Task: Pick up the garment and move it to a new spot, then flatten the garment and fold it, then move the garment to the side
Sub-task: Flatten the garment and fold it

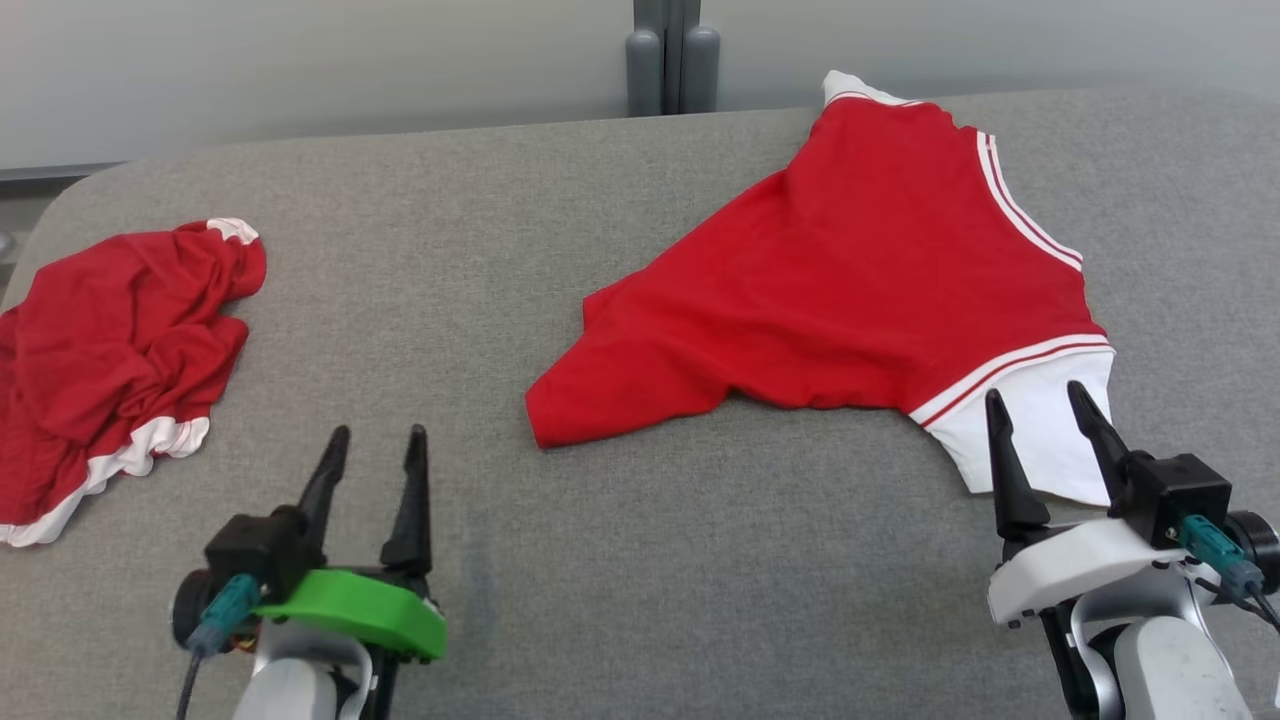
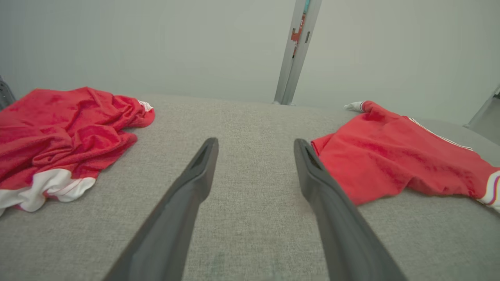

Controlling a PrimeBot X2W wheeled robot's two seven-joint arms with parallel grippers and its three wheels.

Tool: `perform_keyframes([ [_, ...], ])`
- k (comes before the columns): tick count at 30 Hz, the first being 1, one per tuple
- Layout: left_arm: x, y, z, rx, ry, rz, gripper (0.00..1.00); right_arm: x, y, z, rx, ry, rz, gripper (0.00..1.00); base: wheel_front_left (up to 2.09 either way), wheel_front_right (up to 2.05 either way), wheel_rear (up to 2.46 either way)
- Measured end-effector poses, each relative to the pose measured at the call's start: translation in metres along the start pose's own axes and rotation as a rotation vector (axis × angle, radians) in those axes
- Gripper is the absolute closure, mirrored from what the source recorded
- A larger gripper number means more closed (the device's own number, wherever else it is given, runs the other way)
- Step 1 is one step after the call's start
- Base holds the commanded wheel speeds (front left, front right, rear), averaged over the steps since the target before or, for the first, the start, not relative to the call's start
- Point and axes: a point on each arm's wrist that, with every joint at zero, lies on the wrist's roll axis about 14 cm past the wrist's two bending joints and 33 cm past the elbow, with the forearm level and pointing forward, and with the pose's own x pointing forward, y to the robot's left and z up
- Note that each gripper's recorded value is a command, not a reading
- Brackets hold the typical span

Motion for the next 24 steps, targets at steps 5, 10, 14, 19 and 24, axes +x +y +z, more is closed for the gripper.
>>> perform_keyframes([
  [5,0.023,-0.029,-0.039,-0.044,0.194,-0.098,0.0,0.004,0.007,-0.001,0.0,0.003,0.022,0.0,0.0,0.0,0.0],
  [10,0.038,-0.057,-0.071,-0.092,0.37,-0.176,0.0,0.002,0.007,-0.011,0.023,0.03,0.02,0.0,0.0,0.0,0.0],
  [14,0.054,-0.067,-0.08,-0.154,0.431,-0.187,0.0,0.001,0.004,-0.014,0.03,0.036,0.008,0.0,0.0,0.0,0.0],
  [19,0.058,-0.065,-0.105,-0.177,0.552,-0.164,0.0,0.0,-0.007,-0.018,0.031,0.041,-0.028,0.0,0.0,0.0,0.0],
  [24,0.066,-0.071,-0.108,-0.2,0.558,-0.175,0.67,-0.003,-0.016,-0.023,0.03,0.051,-0.056,0.0,0.0,0.0,0.0],
])
